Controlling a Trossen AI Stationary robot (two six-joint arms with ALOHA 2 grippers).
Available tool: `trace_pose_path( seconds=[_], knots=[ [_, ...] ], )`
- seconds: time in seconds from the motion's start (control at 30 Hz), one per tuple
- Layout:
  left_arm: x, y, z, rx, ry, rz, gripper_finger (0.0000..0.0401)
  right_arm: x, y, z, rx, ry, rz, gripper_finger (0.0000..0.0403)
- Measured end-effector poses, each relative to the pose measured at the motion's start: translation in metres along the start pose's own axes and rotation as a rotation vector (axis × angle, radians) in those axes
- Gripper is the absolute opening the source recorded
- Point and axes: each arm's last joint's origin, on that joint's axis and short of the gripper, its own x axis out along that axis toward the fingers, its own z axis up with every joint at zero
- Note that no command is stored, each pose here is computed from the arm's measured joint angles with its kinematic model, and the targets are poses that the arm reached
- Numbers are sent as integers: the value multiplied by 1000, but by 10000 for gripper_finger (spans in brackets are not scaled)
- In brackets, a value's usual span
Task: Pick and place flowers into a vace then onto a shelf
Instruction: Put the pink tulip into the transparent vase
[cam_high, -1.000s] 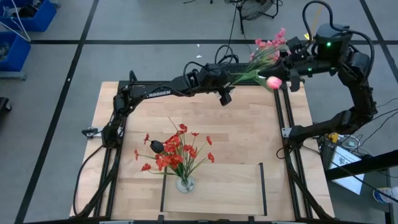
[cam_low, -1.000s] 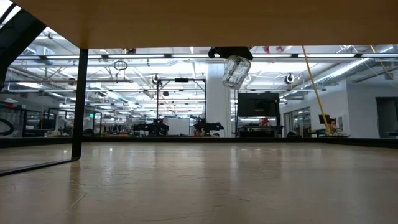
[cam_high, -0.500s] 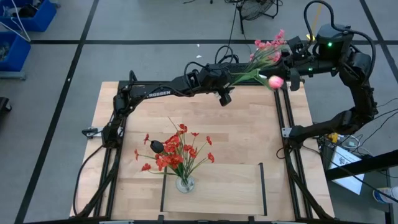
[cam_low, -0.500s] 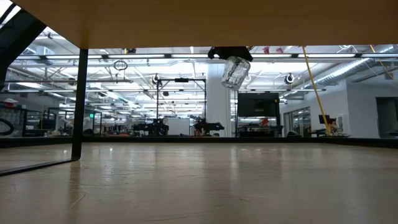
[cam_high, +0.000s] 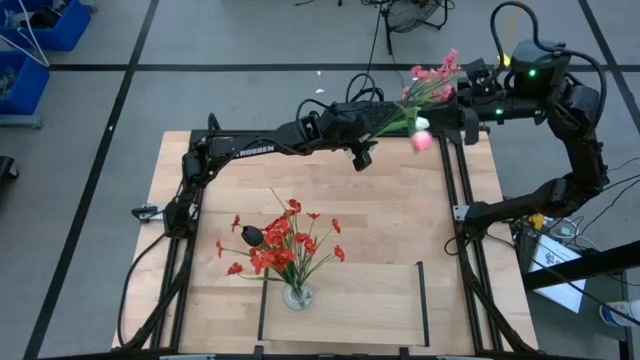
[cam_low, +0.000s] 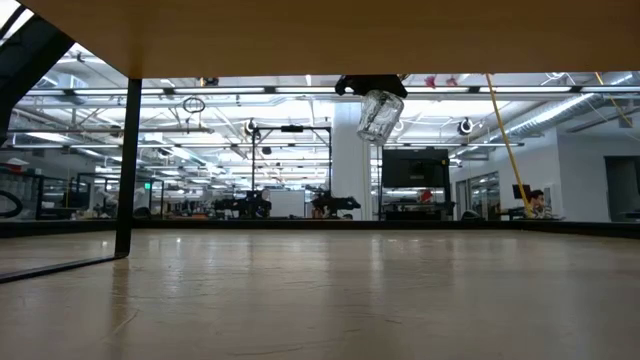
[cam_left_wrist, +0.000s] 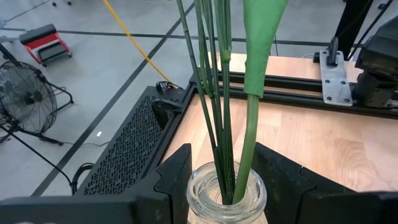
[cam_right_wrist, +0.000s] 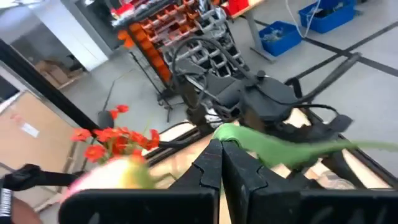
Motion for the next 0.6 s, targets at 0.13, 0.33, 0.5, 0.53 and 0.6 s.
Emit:
trace_pose_path(
  seconds=[0.13, 0.33, 0.5, 0.53, 0.6],
  knots=[
    [0, 0, 0, 0, 0, 0, 150, 0, -1, -1, 26, 11, -2, 0],
    [0, 0, 0, 4, 0, -1, 150, 2, -2, -3, 59, 40, -10, 0],
    [0, 0, 0, 4, -1, -1, 150, 5, -1, -1, 76, 44, 43, 0],
    [0, 0, 0, 4, -1, 0, 150, 6, -2, -1, 81, 49, 41, 0],
    [0, 0, 0, 4, -1, 0, 150, 8, -3, -2, 92, 66, 34, 0]
  ],
)
